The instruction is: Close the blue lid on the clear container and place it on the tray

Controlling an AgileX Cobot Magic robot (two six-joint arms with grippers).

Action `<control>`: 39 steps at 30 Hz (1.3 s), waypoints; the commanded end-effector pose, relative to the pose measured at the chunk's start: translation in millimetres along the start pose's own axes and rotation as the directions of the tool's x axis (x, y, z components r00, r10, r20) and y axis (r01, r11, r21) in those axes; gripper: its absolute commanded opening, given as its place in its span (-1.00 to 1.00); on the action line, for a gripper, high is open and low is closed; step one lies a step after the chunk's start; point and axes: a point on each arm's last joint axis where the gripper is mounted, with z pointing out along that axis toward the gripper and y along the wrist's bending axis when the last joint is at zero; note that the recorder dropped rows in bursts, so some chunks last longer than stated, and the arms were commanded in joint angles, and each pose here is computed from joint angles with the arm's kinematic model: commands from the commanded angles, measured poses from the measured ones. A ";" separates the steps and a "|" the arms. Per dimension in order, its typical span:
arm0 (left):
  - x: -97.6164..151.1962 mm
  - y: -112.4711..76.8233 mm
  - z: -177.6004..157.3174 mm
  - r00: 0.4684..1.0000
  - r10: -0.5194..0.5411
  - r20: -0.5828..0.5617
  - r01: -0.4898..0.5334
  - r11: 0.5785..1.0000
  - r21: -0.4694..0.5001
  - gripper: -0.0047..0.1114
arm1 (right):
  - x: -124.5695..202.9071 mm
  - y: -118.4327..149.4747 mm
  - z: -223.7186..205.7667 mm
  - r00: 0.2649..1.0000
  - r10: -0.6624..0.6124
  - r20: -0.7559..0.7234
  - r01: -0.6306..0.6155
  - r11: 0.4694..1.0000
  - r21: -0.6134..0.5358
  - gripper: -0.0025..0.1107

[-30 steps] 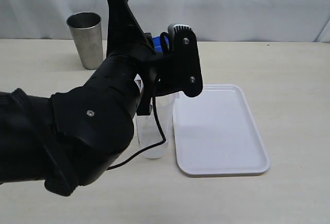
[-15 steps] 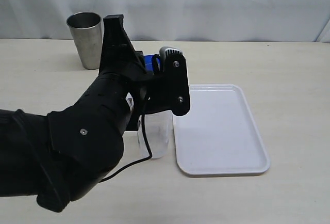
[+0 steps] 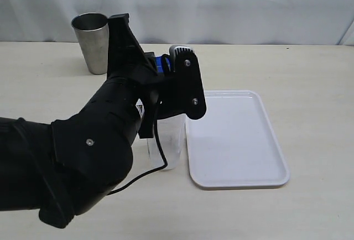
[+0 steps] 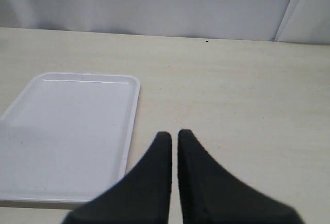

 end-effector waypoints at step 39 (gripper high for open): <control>20.5 18.8 20.1 0.989 -0.123 -0.084 0.118 0.991 -0.061 -0.92 | 0.5 -0.3 0.0 1.000 0.007 0.005 -0.007 1.000 0.007 -0.88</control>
